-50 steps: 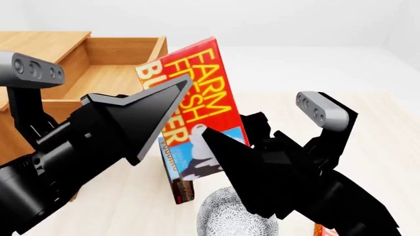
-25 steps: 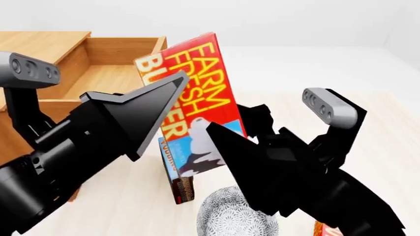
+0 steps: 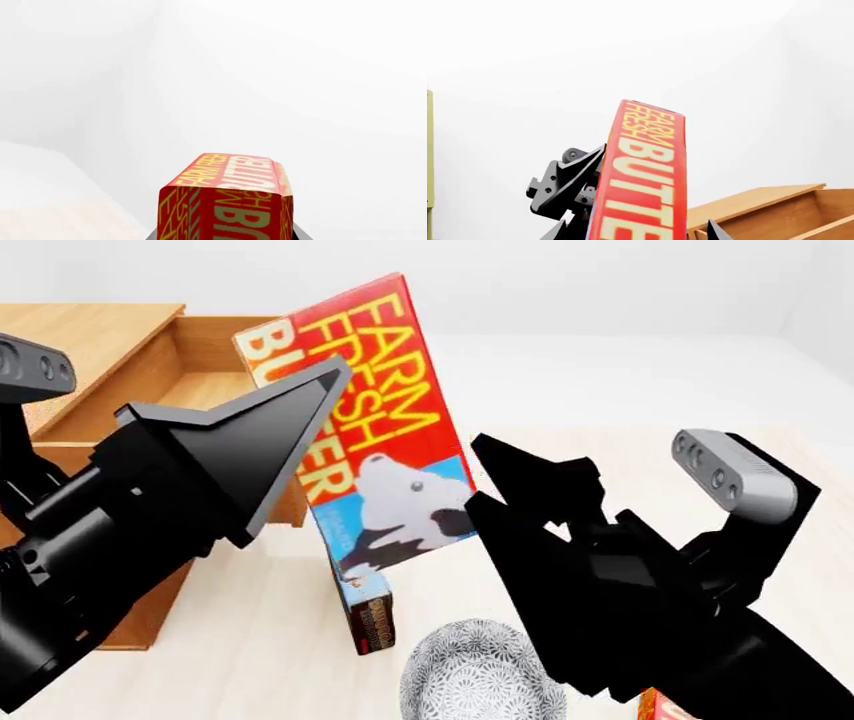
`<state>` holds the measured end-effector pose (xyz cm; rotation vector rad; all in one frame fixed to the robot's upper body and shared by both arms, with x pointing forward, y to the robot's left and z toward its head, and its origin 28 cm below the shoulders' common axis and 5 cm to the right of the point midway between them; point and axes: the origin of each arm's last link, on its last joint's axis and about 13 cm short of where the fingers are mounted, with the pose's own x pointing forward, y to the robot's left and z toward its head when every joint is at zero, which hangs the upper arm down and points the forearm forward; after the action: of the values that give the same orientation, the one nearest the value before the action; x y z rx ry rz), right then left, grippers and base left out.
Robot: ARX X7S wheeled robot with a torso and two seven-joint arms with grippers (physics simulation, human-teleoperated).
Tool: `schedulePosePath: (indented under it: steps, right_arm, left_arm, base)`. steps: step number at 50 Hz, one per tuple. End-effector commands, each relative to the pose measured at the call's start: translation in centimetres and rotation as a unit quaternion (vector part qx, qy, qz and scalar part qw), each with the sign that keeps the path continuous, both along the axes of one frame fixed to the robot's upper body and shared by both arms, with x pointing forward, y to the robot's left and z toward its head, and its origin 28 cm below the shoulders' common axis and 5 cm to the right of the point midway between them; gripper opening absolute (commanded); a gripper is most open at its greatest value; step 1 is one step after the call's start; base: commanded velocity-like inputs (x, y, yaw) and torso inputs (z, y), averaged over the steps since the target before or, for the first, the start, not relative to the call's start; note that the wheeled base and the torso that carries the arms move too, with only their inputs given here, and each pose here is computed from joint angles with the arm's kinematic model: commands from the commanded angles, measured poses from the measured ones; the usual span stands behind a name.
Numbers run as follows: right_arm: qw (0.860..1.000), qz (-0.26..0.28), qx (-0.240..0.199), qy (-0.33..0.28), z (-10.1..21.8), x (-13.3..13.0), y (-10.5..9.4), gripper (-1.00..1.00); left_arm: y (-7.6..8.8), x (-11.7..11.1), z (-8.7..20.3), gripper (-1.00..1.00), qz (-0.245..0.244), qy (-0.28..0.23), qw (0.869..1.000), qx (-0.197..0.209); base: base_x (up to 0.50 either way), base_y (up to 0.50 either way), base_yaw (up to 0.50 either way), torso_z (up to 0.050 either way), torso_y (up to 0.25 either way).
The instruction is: Put the butter at the front in the top drawer of the cabinet and close it.
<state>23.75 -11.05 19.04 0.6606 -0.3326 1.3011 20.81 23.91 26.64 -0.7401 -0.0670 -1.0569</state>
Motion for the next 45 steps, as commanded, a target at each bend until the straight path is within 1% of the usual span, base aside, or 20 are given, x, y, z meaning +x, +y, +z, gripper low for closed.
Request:
schedulePosePath:
  steps: [1,10,12,18,22,27,36,40,45]
  right_arm:
    - [0.999,-0.041,-0.001,-0.007,0.1,-1.3,-1.4,1.0]
    - [0.997,-0.081,0.004,-0.015,-0.1,-2.2,-2.4,1.0]
    - [0.995,-0.101,0.001,-0.02,0.0,-2.4,-2.7,1.0]
    - [0.983,-0.18,-0.015,-0.044,0.2,-3.1,-3.0,1.0]
    - [0.97,-0.234,-0.034,-0.057,0.3,-3.6,-2.9,1.0]
    - [0.961,-0.265,-0.037,-0.072,0.5,-4.4,-2.8,1.0]
    - [0.935,-0.337,-0.054,-0.099,0.9,-6.1,-3.4,1.0]
    - [0.913,-0.388,-0.064,-0.105,0.9,-5.9,-3.3,1.0]
    - [0.88,-0.452,-0.082,-0.119,0.7,-5.0,-2.6,1.0]
  left_arm:
    - [0.6,-0.3,0.9,-1.0,0.003,-0.01,1.0,-0.014]
    - [0.8,-0.5,1.5,-1.0,0.01,-0.017,1.0,-0.011]
    - [0.9,-0.6,1.7,-1.0,0.011,-0.019,1.0,-0.01]
    - [0.9,-0.9,2.2,-1.0,0.015,-0.024,1.0,-0.007]
    - [0.9,-1.0,2.5,-1.0,0.019,-0.027,0.999,-0.005]
    - [1.0,-1.3,2.9,-1.0,0.024,-0.032,0.999,-0.003]
    - [1.0,-1.4,3.3,-1.0,0.031,-0.037,0.999,0.003]
    - [1.1,-1.5,3.5,-1.0,0.039,-0.04,0.998,0.01]
    - [1.2,-1.6,3.7,-1.0,0.049,-0.042,0.998,0.02]
  base:
    - [0.0,0.0,0.0,0.0,0.0]
    - [0.0,0.0,0.0,0.001,0.001]
    - [0.0,0.0,0.0,0.0,0.0]
    - [0.0,0.0,0.0,0.0,0.002]
    - [0.0,0.0,0.0,0.0,0.0]
    - [0.0,0.0,0.0,0.0,0.002]
    - [0.0,0.0,0.0,0.001,0.0]
    - [0.0,0.0,0.0,0.0,0.003]
    - [0.0,0.0,0.0,0.0,0.0]
